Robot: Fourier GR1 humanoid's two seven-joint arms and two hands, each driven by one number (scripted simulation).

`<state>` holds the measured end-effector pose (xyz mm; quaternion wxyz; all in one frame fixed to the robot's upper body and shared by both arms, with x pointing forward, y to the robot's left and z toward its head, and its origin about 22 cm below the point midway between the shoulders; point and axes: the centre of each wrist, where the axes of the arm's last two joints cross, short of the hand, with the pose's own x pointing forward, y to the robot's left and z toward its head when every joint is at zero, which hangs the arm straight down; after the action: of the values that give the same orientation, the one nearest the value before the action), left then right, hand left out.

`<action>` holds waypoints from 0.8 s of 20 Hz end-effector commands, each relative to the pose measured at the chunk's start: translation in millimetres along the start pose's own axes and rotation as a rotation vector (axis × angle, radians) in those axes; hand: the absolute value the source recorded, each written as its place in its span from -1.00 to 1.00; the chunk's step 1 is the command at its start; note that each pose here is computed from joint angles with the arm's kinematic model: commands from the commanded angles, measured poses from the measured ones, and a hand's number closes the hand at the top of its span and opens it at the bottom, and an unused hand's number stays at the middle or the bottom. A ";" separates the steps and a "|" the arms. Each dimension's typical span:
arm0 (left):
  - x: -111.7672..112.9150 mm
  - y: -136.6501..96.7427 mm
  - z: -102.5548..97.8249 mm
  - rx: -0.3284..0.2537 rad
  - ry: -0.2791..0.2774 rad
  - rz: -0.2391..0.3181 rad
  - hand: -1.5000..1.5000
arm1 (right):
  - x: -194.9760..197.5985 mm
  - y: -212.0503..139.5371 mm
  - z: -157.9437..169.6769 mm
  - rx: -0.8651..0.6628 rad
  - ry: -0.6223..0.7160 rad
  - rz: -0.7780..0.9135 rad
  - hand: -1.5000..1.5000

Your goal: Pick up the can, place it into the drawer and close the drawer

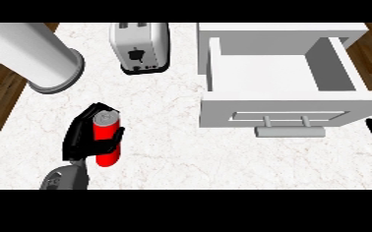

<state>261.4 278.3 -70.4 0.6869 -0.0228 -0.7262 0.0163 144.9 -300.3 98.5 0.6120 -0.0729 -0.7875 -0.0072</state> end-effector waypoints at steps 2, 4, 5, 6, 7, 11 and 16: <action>16.0 -14.6 -16.6 0.134 -0.025 0.000 1.00 | 2.3 2.3 0.3 -0.006 -0.017 -0.013 -1.00; 44.0 -0.1 -28.3 0.114 -0.068 -0.008 1.00 | 1.7 -4.6 0.3 -0.007 -0.011 -0.011 -1.00; 34.2 -11.1 -39.8 0.114 -0.062 -0.001 1.00 | 3.0 -2.1 2.7 -0.018 -0.010 -0.015 -1.00; 36.4 -35.4 -43.6 0.110 -0.061 -0.006 1.00 | -1.9 -4.5 14.4 -0.015 -0.009 -0.005 -1.00; 41.4 -23.6 -38.7 0.077 -0.058 -0.001 1.00 | -6.3 -2.4 4.4 -0.013 0.001 -0.005 -1.00; 79.3 -54.5 -49.7 0.010 -0.084 -0.026 1.00 | 1.5 9.5 0.8 -0.002 -0.013 -0.008 -1.00; 112.6 -98.8 -73.4 -0.020 -0.160 -0.071 1.00 | 2.0 -5.3 13.4 -0.016 -0.011 0.001 -1.00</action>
<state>320.6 214.3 23.0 0.6457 -0.0017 -0.7636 0.0023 141.0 -300.2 102.5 0.6055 -0.0765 -0.7920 -0.0160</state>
